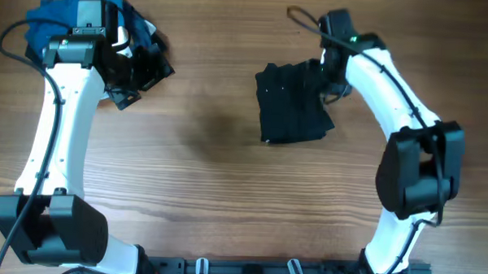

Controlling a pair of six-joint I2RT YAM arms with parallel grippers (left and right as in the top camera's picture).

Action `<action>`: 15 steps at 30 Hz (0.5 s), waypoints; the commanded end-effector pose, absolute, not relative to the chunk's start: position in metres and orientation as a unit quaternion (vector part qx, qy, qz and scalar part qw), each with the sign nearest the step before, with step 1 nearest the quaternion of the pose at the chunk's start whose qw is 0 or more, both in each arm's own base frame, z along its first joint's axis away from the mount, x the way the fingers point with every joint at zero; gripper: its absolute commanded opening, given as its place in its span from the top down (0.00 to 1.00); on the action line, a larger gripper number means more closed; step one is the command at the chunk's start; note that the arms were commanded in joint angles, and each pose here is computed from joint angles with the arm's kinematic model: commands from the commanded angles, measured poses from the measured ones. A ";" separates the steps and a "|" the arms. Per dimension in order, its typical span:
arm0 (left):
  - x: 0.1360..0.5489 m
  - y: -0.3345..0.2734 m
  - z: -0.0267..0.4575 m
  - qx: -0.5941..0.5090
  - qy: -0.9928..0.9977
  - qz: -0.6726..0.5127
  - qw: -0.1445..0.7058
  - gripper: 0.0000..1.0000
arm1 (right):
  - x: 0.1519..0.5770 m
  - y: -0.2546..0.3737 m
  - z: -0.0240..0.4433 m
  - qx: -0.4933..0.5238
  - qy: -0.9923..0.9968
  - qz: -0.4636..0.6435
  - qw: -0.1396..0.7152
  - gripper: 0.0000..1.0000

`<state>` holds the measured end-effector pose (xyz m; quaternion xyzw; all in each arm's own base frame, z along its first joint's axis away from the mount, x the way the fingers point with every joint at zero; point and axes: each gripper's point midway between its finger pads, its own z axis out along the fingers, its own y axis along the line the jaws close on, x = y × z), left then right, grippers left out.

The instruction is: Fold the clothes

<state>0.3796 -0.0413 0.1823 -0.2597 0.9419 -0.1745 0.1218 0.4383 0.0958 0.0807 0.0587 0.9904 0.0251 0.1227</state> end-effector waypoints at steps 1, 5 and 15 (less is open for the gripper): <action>0.379 -0.040 0.178 -0.260 0.944 -0.167 0.118 0.08 | 0.455 0.094 0.139 0.040 0.982 0.032 0.179 0.56; 0.379 -0.040 0.178 -0.260 0.944 -0.167 0.118 0.08 | 0.454 0.123 0.162 0.003 0.976 0.113 0.186 0.90; 0.378 -0.040 0.178 -0.260 0.944 -0.167 0.117 0.07 | 0.439 0.203 0.099 -0.112 0.941 0.298 0.114 0.96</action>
